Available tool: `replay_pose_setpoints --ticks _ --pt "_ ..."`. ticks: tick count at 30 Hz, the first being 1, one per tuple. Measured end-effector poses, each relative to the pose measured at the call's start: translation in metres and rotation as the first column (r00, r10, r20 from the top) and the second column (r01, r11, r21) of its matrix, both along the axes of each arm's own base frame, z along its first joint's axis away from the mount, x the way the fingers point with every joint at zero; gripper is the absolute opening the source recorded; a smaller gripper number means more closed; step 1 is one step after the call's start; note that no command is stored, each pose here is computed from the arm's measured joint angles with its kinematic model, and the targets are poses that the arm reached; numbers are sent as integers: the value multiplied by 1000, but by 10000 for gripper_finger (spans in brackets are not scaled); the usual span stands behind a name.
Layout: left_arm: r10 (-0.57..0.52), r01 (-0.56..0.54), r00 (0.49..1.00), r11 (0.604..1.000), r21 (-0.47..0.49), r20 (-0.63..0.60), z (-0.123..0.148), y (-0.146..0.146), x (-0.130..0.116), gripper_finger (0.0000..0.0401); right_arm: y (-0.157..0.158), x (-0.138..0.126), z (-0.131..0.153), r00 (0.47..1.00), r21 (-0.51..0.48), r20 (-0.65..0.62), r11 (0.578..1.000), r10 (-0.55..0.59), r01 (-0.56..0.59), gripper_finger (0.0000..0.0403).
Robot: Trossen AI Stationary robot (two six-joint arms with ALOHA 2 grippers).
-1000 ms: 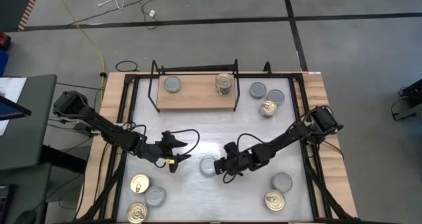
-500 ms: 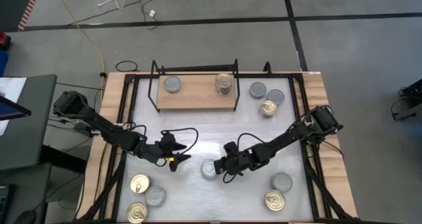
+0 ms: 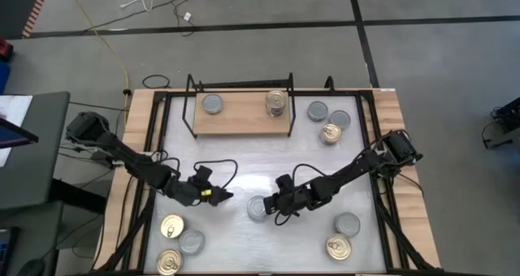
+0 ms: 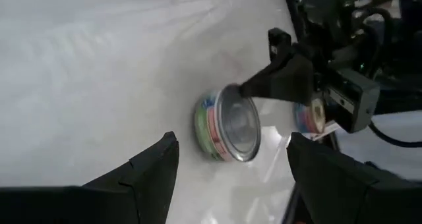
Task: Stack canned seafood by type on shelf
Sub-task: Stack the green tuna can on top of the green tuna can on the shelf
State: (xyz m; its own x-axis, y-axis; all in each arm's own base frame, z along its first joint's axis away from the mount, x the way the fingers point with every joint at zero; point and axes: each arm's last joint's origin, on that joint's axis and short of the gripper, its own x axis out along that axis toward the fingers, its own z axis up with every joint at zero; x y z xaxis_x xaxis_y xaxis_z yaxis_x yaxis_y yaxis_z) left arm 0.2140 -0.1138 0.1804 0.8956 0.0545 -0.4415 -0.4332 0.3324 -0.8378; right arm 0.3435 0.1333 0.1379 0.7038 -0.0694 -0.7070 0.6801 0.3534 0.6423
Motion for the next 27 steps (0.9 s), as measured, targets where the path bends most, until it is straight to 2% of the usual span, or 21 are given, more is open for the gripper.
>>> replay_pose_setpoints --ticks 6,10,14,21,27 --pt "53 -62 997 985 -163 -57 -36 -25 5 269 0 0 0 1000 -1 -5 1000 -2 2 23" --pt "79 -85 996 964 -251 -31 -55 -36 15 269 -1 -2 -2 1000 0 -24 1000 -12 12 22" --pt "89 -81 996 955 -287 18 -59 -41 30 269 -1 -2 -2 1000 1 -24 1000 -13 13 22" --pt "56 -47 998 948 -316 20 -59 -43 60 269 -1 -2 -2 1000 1 -26 1000 -12 12 22" --pt "65 -64 998 939 -338 -6 -61 -42 65 269 -1 -4 -3 998 11 -50 1000 -25 25 22"
